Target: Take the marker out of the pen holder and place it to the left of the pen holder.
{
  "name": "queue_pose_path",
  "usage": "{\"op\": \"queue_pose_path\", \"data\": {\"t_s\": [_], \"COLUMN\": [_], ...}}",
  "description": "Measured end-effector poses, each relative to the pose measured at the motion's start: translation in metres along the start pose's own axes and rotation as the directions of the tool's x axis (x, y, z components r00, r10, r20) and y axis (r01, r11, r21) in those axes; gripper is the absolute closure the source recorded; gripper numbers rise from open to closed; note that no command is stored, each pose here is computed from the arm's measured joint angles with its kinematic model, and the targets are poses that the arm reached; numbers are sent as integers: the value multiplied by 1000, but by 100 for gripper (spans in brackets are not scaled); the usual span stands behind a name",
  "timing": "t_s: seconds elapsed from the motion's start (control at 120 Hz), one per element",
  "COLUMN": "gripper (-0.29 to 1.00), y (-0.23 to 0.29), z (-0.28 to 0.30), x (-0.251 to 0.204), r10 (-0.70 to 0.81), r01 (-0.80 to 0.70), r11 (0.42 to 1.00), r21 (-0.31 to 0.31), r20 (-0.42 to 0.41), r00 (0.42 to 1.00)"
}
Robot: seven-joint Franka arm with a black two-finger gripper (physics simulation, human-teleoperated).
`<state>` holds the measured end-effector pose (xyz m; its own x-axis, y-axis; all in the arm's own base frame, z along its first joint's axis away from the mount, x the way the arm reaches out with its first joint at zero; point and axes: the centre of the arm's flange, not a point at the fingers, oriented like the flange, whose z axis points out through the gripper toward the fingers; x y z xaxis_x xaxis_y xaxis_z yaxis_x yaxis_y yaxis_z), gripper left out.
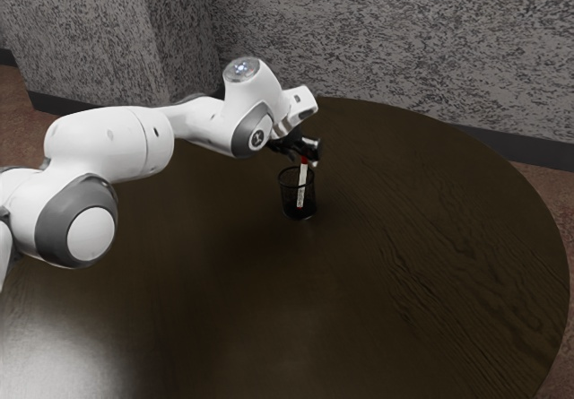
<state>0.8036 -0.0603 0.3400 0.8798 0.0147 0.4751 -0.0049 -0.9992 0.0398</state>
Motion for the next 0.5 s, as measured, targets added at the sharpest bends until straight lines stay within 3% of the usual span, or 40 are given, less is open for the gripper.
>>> {"op": "queue_pose_path", "data": {"t_s": [0.25,0.5], "gripper": [55,62], "y": [0,0], "z": [1,7], "x": [-1,-2], "r10": [37,64], "r01": [-37,-64], "r11": [999,998], "r21": [2,1], "r20": [1,-14], "r00": [999,998]}}
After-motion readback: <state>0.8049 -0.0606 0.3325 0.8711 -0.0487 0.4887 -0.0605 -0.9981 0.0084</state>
